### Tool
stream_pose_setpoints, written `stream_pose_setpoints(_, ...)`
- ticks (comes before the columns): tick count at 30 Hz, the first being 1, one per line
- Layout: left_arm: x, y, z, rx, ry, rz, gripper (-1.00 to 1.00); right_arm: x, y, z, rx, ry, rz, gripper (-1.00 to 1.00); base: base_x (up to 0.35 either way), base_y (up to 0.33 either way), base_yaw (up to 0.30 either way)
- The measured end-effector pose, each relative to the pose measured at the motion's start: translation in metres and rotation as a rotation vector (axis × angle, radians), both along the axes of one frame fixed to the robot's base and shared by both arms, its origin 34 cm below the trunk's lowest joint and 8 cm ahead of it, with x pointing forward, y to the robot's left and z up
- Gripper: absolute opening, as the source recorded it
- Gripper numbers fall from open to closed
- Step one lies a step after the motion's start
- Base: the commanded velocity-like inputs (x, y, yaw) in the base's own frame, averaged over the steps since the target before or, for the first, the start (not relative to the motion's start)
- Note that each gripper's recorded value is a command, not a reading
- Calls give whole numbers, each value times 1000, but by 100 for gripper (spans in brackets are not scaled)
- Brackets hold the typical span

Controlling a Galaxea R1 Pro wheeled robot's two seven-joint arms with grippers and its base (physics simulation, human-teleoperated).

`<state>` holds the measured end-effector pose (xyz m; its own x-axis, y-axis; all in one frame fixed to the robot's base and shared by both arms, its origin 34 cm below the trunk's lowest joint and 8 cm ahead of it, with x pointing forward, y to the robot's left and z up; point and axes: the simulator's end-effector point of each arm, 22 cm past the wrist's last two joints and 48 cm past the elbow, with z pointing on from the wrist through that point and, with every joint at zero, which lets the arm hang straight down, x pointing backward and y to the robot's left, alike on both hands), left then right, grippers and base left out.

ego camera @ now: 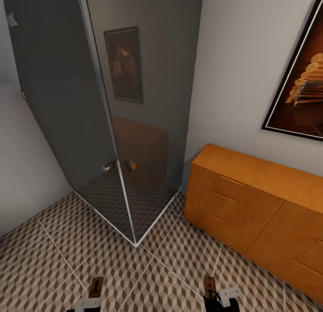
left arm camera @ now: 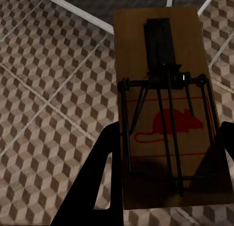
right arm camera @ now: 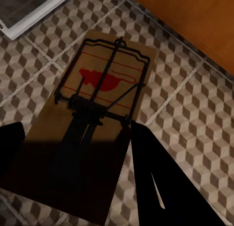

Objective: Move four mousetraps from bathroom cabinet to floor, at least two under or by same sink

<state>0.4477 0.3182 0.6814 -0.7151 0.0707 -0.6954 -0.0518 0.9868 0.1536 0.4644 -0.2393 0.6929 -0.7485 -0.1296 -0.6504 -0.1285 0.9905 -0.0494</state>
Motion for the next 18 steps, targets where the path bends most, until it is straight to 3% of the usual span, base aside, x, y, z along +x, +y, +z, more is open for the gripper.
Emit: stream_pose_setpoints(18, 0, 0, 0, 0, 2, 0, -100, 0, 0, 0, 0, 0, 0, -100, 0, 0, 251)
